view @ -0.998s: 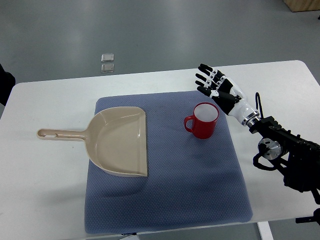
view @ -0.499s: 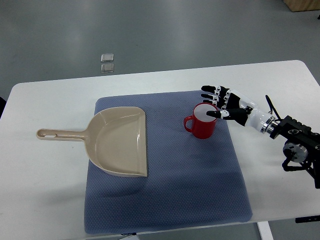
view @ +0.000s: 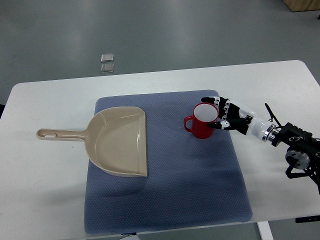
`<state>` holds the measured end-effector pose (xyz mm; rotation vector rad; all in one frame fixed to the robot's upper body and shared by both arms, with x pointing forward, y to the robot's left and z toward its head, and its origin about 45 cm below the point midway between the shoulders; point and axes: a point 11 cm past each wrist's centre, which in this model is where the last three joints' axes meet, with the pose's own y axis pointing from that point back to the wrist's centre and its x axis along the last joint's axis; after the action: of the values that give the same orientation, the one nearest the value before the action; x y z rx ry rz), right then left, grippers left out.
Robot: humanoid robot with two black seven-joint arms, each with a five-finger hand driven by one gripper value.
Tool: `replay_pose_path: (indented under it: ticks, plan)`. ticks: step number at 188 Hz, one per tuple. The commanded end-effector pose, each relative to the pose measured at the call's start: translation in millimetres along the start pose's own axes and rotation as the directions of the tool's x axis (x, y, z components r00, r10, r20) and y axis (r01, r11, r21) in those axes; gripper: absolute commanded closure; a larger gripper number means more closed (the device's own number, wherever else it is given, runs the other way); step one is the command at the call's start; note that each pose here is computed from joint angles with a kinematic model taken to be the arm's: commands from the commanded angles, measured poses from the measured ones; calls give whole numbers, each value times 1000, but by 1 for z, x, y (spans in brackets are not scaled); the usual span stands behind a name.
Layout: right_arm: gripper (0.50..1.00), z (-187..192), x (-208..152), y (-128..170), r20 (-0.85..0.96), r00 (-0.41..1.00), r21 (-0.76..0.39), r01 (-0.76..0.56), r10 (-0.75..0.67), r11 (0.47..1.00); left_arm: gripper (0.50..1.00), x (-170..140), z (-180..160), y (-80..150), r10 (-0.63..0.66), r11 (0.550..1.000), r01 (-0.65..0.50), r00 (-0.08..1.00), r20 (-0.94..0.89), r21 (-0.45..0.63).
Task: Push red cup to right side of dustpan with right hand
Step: 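Move the right hand down against the red mug's side farthest from the dustpan, then push the red mug with the right hand toward the dustpan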
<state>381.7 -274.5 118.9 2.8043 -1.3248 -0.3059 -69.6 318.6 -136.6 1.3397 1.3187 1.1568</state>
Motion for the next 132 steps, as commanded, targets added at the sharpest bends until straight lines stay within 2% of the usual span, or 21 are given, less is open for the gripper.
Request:
replay_pose_path:
  ticks: [1,68,132]
  plan:
    - [566,5,0,2,3,1000,-7,-11,11,1000,500,0,0,0,0,1000,0,1000,0,0]
    - [566,8,2,1,-20,997,0,-68,68,998,500,0,0,0,0,1000,0,1000,-2,0]
    - [566,16,-17,-15,3,999,11,-48,48,999,500,0,0,0,1,1000,-1,1000,-3,-1]
